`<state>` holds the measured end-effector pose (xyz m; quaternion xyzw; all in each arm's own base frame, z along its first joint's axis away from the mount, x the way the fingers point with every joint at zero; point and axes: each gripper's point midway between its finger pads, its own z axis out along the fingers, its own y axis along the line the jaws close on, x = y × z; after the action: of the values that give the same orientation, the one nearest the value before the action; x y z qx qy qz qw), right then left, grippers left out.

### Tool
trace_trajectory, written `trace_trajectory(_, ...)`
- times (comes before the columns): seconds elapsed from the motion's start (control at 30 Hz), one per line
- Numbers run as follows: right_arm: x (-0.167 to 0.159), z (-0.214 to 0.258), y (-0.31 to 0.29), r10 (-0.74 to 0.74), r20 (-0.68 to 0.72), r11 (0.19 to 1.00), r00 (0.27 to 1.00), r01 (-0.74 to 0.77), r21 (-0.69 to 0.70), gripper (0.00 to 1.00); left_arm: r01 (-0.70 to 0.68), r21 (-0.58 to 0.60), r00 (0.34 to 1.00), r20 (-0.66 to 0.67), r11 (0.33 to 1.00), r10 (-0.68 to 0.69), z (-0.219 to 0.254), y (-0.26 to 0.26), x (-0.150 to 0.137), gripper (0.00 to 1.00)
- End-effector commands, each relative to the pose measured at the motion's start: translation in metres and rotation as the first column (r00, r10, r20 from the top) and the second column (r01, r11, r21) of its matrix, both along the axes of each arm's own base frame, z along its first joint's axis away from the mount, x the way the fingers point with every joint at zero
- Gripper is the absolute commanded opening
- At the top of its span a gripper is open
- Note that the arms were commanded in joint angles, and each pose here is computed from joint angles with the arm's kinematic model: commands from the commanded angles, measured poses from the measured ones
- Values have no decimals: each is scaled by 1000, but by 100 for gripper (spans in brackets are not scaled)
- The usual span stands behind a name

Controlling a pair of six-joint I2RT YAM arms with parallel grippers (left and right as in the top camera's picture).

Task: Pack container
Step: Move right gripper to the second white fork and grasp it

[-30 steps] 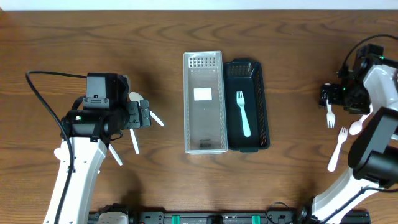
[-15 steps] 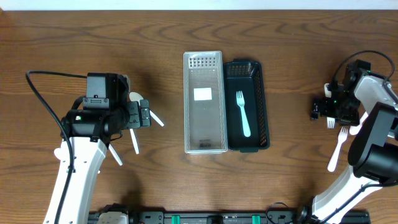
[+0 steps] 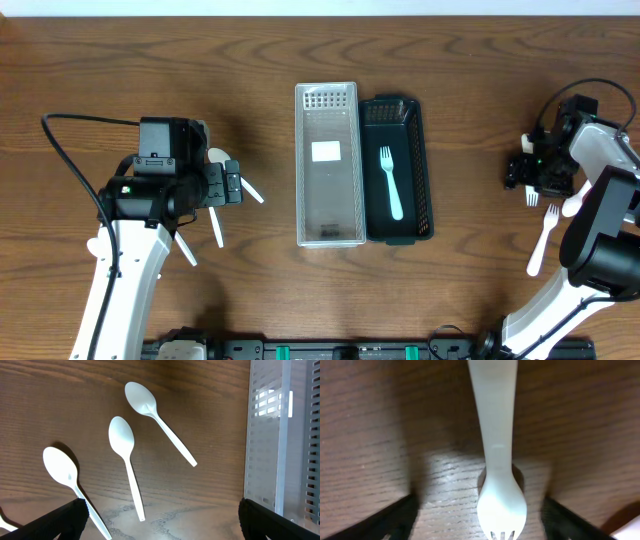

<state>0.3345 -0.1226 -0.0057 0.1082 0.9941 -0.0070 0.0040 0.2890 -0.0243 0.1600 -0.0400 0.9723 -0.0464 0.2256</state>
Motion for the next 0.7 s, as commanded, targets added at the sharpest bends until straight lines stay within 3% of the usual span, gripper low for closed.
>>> trace_trajectory(0.0,-10,-12,3,-12,-30,999,999,13,33,66,-2,-8,1000,8,1000,2,4,-1,3,98)
trace_trajectory(0.67,-9,-12,4,-31,-29,999,999,32,35,26,-2,-8,1000,8,1000,2,4,-1,3,98)
